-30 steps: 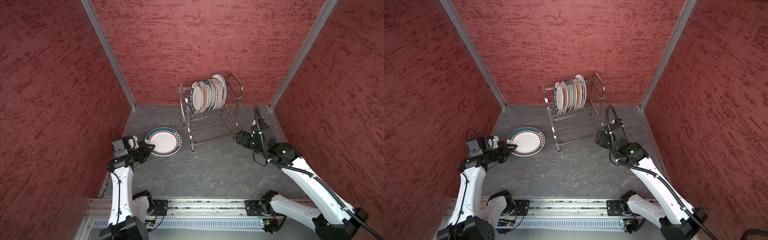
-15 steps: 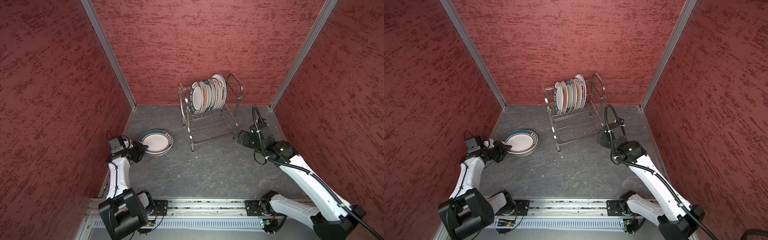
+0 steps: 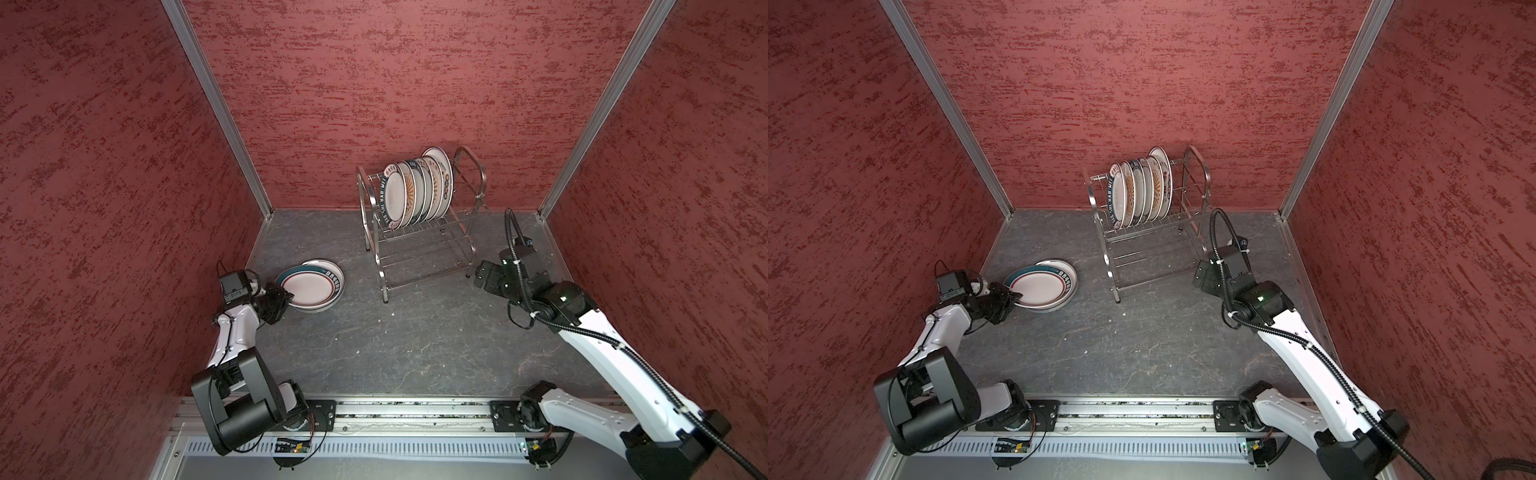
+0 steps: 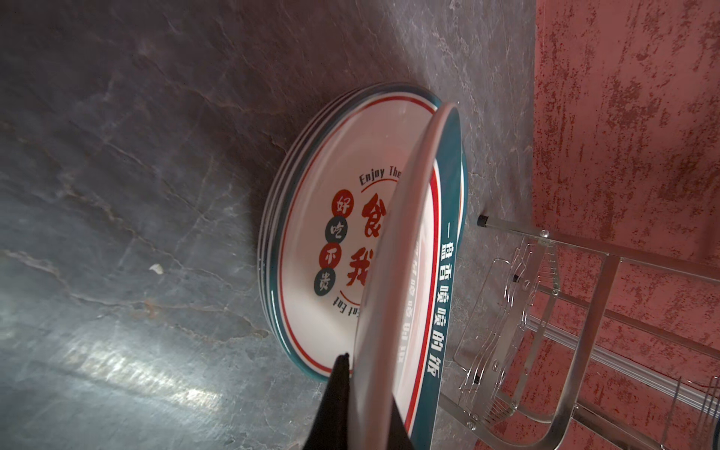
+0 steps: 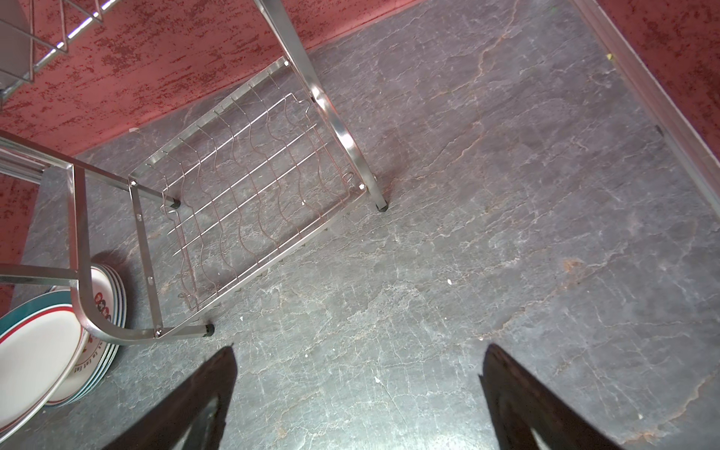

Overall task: Unload the plates from the dish rack
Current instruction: Place the plate among the plates.

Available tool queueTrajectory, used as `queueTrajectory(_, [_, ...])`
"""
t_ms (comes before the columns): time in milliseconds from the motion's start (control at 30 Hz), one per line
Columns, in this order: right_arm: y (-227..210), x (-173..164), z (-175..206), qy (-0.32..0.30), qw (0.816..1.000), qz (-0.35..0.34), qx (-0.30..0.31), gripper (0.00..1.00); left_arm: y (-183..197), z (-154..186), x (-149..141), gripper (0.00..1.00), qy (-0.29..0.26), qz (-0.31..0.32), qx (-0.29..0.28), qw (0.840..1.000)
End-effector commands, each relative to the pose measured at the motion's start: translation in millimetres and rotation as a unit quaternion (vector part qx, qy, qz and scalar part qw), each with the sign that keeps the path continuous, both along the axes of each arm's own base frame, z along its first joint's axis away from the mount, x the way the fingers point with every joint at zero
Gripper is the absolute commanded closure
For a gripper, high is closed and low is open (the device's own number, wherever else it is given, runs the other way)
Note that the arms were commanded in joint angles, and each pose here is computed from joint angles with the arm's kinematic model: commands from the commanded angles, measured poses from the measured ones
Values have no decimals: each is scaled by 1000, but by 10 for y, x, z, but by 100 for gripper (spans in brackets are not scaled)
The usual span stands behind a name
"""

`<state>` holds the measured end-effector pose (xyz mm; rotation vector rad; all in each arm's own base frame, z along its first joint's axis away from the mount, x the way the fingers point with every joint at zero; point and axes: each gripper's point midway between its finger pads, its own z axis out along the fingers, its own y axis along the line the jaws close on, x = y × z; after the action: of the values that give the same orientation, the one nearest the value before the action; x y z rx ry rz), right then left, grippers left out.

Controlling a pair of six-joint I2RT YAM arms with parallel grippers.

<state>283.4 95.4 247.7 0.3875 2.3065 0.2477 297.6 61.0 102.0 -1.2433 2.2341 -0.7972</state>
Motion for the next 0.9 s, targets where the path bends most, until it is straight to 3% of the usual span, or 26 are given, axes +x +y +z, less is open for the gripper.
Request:
queueTrajectory(0, [5,-17,-16,1,1000,6,6,1,68,40,92,100,-23,-7,17,1000])
queueTrajectory(367, [46,-22,-2,-3,1000,16,15,1,73,-108,84,98,1,-9,16,1000])
queueTrajectory(867, [82,-8,-48,-1,1000,22,20,1,24,-248,90,70,47,-25,34,998])
